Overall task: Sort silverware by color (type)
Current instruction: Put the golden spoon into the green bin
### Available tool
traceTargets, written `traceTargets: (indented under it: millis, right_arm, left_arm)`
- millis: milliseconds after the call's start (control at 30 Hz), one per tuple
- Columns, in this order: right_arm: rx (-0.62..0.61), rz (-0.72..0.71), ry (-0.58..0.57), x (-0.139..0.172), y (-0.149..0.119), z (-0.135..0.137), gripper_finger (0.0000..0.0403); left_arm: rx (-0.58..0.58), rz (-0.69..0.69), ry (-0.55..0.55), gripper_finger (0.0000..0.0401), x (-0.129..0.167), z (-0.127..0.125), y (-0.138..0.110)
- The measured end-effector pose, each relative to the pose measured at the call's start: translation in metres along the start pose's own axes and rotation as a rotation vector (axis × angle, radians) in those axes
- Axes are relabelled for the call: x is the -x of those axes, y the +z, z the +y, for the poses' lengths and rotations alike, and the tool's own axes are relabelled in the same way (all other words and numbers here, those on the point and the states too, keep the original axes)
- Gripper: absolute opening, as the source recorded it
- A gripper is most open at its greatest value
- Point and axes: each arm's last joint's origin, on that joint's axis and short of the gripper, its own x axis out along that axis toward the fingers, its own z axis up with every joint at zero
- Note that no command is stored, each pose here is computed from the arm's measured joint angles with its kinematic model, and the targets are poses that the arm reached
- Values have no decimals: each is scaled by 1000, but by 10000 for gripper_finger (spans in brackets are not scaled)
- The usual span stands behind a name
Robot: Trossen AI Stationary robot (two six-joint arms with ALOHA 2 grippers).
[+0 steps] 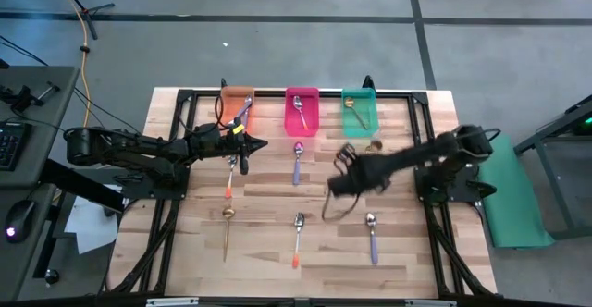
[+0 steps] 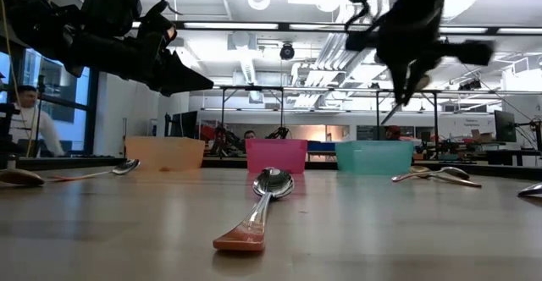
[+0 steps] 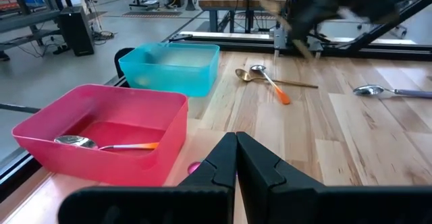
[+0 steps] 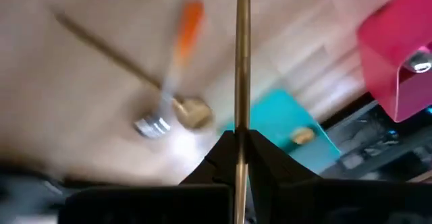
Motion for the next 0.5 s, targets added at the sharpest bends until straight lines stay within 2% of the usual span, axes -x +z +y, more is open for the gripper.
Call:
traceTargets:
  millis: [167, 300, 500]
  right_arm:
    - [138, 89, 3, -33, -33, -41, 0]
    - [166, 163, -16, -58, -63, -70, 0]
    - [211, 173, -43, -86, -97, -100, 0]
  left_arm:
    - [6, 0, 0, 1, 0, 0, 0]
    - [-9, 1, 0, 1, 0, 0, 0]
    - [-20, 6, 0, 1, 0, 0, -1]
